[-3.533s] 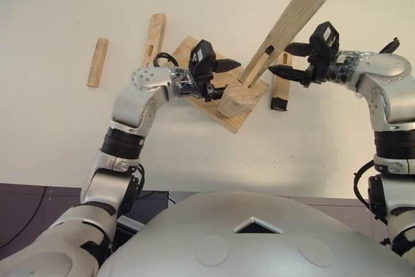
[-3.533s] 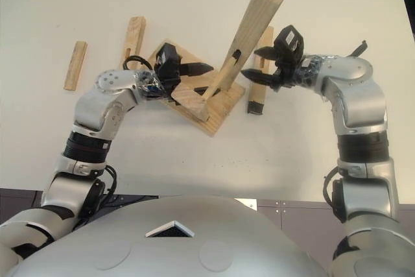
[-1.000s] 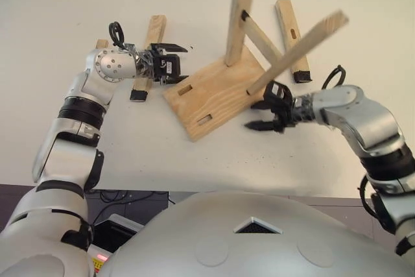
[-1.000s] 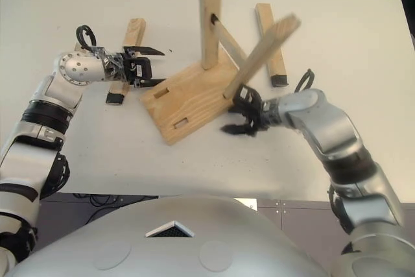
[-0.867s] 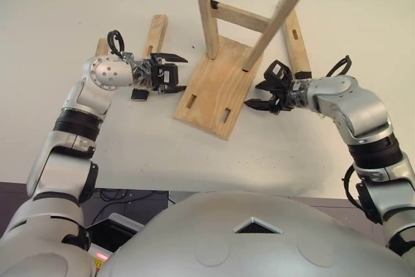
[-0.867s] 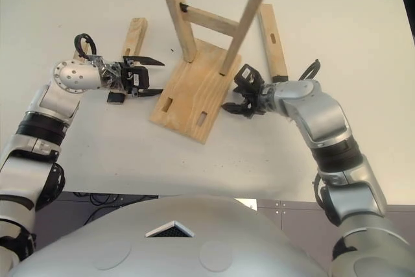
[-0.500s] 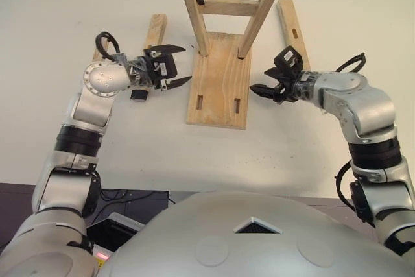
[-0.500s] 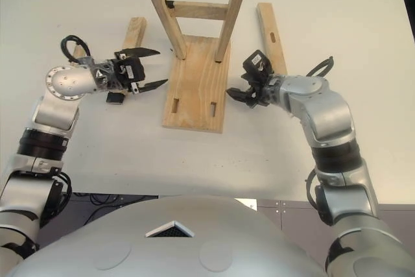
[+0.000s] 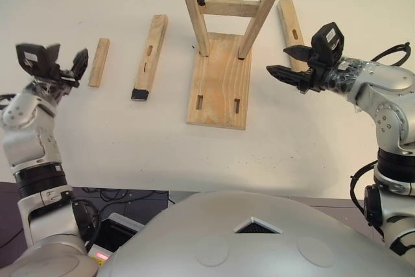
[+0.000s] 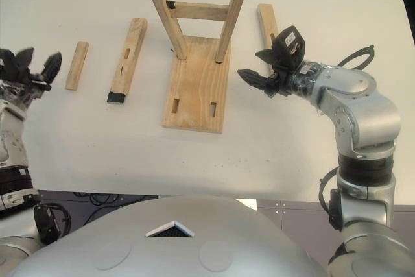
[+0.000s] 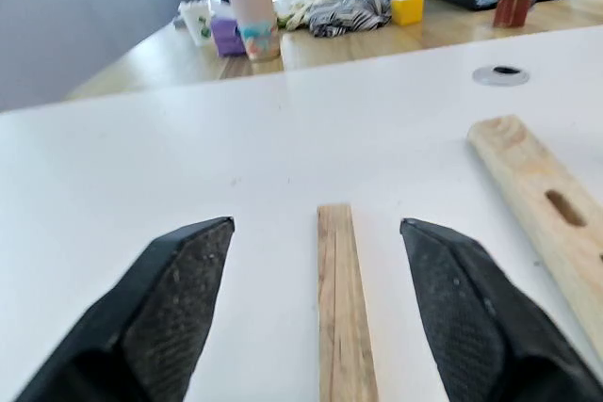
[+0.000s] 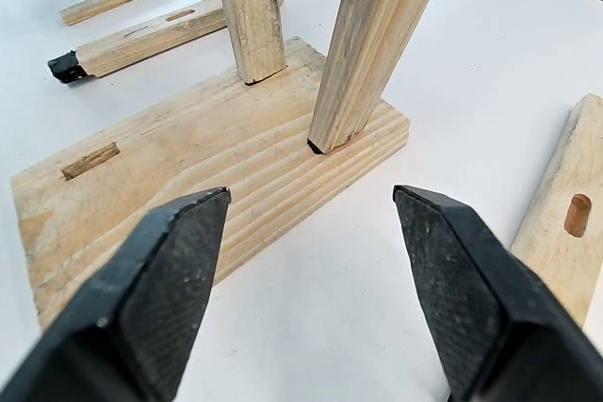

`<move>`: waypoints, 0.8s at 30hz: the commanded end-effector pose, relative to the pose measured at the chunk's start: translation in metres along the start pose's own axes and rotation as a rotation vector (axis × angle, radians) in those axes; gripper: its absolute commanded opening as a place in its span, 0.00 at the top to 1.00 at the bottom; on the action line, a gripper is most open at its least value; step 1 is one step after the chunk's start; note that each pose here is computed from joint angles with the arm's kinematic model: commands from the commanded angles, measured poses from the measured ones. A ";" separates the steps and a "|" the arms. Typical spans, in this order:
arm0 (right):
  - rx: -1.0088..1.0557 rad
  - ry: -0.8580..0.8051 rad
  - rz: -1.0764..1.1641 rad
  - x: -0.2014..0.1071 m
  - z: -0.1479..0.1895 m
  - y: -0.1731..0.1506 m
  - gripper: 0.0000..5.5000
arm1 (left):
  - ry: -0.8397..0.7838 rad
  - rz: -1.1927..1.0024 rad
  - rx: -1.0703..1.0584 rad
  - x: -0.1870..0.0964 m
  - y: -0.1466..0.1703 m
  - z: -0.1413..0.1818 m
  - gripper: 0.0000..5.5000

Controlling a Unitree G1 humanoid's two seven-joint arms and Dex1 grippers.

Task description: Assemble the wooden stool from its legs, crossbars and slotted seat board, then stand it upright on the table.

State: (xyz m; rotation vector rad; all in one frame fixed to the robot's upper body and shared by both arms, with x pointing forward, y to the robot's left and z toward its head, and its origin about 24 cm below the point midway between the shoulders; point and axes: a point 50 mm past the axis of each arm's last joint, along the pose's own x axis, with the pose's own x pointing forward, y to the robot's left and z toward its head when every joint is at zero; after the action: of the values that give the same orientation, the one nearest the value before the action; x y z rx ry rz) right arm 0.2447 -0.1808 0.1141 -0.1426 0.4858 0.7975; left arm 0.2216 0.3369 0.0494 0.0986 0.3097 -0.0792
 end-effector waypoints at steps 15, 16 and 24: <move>0.062 -0.126 0.026 0.010 0.025 0.002 0.42 | 0.277 -0.022 -0.147 0.008 -0.010 -0.079 0.71; 0.086 -0.172 0.030 0.012 0.034 -0.002 0.42 | 0.279 -0.023 -0.150 0.011 -0.011 -0.080 0.73; 0.259 -0.627 0.233 0.001 0.099 0.005 0.42 | -0.649 -0.190 0.068 0.036 -0.062 0.100 0.77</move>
State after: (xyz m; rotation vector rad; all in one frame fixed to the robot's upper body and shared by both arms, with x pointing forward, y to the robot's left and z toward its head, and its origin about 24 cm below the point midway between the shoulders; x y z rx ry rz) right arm 0.2790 -0.1573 0.1808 0.2794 0.1125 0.8921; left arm 0.2518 0.3062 0.0350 0.0354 0.1086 -0.1553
